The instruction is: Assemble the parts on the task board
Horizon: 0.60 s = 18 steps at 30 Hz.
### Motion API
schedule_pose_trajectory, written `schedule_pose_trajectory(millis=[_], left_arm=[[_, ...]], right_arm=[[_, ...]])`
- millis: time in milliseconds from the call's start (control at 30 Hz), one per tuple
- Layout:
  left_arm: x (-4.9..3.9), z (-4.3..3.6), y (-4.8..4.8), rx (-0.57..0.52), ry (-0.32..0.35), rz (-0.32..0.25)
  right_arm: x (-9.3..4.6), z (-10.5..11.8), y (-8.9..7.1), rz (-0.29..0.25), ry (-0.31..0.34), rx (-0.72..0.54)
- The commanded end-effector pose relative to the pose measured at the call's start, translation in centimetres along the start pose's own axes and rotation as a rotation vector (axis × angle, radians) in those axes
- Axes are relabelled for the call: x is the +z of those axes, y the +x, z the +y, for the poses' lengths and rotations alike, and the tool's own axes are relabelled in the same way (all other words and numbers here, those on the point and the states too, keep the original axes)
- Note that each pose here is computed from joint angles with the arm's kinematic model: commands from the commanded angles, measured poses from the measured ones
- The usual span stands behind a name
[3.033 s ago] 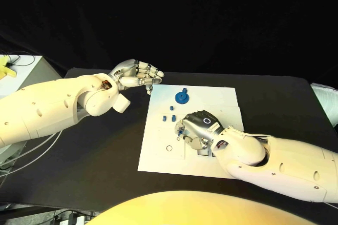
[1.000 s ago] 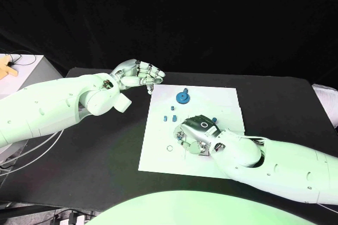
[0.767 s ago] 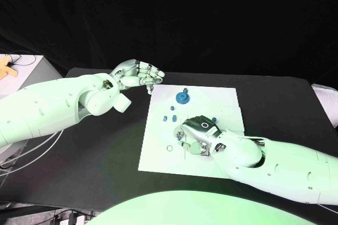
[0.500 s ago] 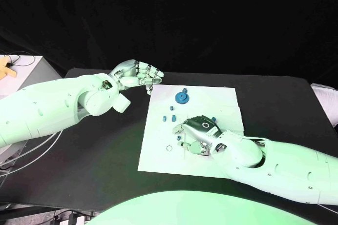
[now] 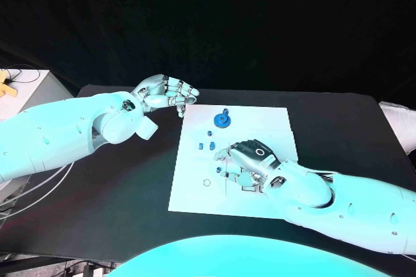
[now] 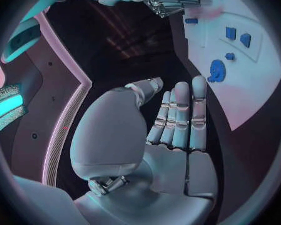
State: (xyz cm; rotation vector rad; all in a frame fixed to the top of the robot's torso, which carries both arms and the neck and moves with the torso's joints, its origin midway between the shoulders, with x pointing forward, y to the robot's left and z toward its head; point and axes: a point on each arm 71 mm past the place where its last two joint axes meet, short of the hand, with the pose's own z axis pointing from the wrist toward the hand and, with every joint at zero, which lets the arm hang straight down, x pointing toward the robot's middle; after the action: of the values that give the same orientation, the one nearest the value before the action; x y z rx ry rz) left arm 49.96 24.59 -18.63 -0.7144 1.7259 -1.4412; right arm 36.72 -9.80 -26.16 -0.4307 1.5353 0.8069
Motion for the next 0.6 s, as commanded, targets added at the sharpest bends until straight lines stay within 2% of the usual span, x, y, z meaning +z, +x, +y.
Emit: schedule_pose_trajectory(millis=[33,200,400,600], left_arm=[[0.04,-0.01,0.15,-0.014,0.003,0.017],[-0.06,0.1,-0.1,-0.014,0.0,0.01],[-0.06,0.21,-0.24,-0.014,-0.002,0.007],[-0.03,0.28,-0.24,-0.015,-0.003,0.009]], right_arm=[[-0.4,-1.0,-1.4,-0.034,0.061,0.095],[-1.3,-4.1,-4.3,0.009,0.151,0.144],[-2.6,-7.4,-7.5,0.051,0.196,0.144],[-3.3,-8.9,-8.5,0.068,0.202,0.07]])
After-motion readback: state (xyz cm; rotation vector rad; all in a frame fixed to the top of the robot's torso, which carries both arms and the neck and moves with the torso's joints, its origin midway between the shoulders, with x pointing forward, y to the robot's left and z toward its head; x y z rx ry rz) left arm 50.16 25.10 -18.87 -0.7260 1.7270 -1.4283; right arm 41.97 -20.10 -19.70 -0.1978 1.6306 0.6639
